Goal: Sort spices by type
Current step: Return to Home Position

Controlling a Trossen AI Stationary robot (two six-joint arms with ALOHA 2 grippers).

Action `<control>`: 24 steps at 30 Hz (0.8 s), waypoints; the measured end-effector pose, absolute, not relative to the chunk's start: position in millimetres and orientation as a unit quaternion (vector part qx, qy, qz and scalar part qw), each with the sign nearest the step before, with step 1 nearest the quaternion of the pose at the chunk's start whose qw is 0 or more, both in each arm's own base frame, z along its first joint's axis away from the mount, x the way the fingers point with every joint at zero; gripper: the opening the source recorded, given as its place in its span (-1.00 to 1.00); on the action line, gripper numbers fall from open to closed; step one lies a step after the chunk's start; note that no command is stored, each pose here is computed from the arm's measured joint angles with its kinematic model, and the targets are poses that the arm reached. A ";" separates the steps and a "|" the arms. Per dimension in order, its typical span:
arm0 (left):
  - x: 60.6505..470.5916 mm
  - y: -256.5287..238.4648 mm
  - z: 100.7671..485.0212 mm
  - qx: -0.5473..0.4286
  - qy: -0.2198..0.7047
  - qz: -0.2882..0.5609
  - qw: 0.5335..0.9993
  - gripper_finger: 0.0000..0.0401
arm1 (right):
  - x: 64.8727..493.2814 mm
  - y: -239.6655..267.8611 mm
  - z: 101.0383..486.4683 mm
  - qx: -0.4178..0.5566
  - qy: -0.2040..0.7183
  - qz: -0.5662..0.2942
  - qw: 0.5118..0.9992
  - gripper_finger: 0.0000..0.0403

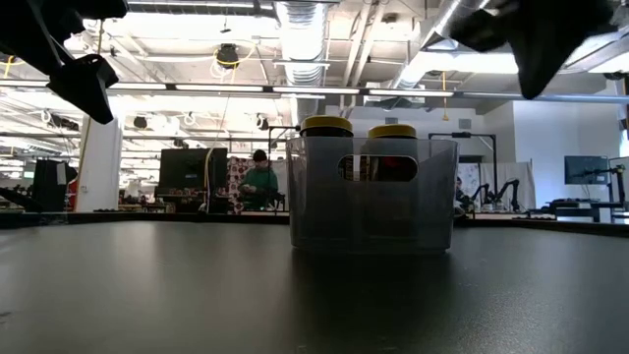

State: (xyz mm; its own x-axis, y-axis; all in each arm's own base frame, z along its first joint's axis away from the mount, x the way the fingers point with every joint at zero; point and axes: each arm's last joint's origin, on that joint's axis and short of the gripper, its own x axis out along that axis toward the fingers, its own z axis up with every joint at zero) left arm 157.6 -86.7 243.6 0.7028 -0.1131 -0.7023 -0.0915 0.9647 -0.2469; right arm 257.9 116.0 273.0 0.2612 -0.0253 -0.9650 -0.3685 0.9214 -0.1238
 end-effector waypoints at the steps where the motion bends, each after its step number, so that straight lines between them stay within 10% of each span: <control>1: 157.6 -86.8 243.6 -0.133 0.386 -0.006 0.913 0.70 | 251.3 111.4 271.6 -0.160 0.590 0.110 0.784 -0.82; 24: 157.6 -86.8 243.6 -0.133 0.385 -0.006 0.913 0.70 | 147.6 20.8 224.0 -0.006 0.187 0.035 0.982 -0.82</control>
State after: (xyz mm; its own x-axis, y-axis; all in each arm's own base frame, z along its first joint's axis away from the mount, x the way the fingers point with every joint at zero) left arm 157.6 -86.8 243.6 0.7027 -0.1135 -0.7024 -0.0909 0.9648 -0.2468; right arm 147.6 20.8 224.0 0.9272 0.0668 -0.3685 -0.0711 0.9975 0.0017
